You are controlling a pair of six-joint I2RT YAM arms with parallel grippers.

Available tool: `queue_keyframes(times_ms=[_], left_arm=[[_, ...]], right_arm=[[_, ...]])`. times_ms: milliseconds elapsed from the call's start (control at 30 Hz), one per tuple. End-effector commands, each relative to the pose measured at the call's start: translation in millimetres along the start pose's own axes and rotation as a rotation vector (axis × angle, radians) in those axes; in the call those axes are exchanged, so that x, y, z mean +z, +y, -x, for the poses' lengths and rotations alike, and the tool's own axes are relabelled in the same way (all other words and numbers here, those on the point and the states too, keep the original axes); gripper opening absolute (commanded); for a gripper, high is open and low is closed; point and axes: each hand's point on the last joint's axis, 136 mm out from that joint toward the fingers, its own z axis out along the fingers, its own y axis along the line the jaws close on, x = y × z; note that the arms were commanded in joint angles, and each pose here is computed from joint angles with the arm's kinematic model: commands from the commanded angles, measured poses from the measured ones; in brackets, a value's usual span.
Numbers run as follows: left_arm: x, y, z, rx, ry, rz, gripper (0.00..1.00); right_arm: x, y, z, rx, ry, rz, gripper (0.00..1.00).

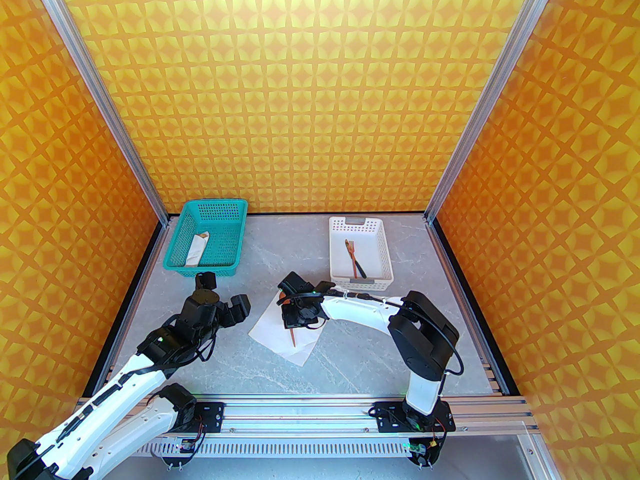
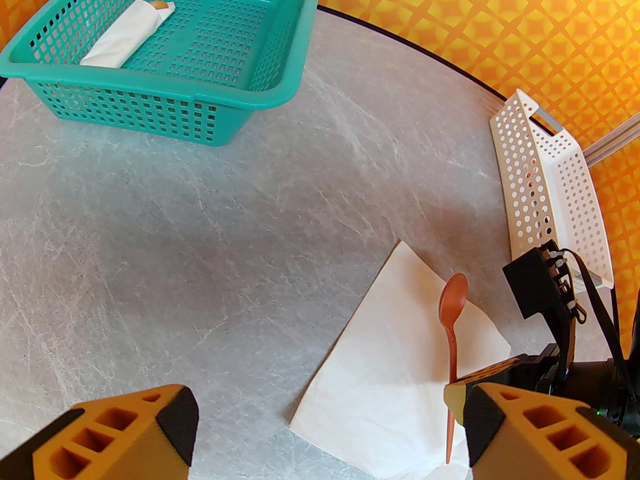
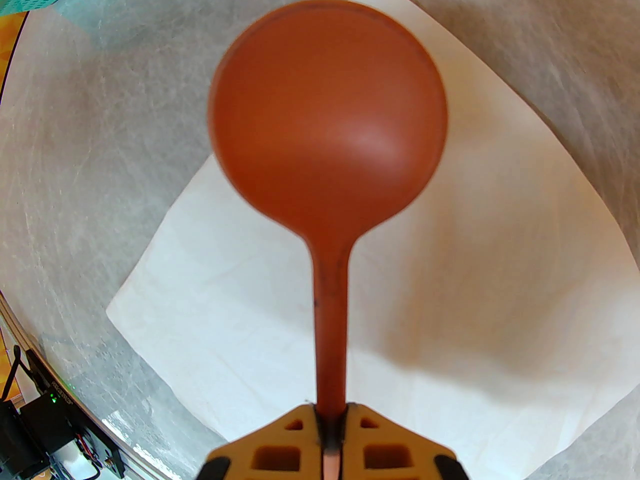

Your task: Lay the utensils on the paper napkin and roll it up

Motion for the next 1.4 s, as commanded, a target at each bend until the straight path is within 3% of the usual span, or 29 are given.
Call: queue_keyframes(times_ms=[0, 1367], left_arm=[[-1, 9, -1, 0.015, -0.002, 0.033, 0.93], [-1, 14, -4, 0.013, 0.005, 0.047, 0.93]], right_arm=[[5, -2, 4, -0.019, -0.007, -0.029, 0.10], [33, -20, -7, -0.014, 0.048, -0.107, 0.14]])
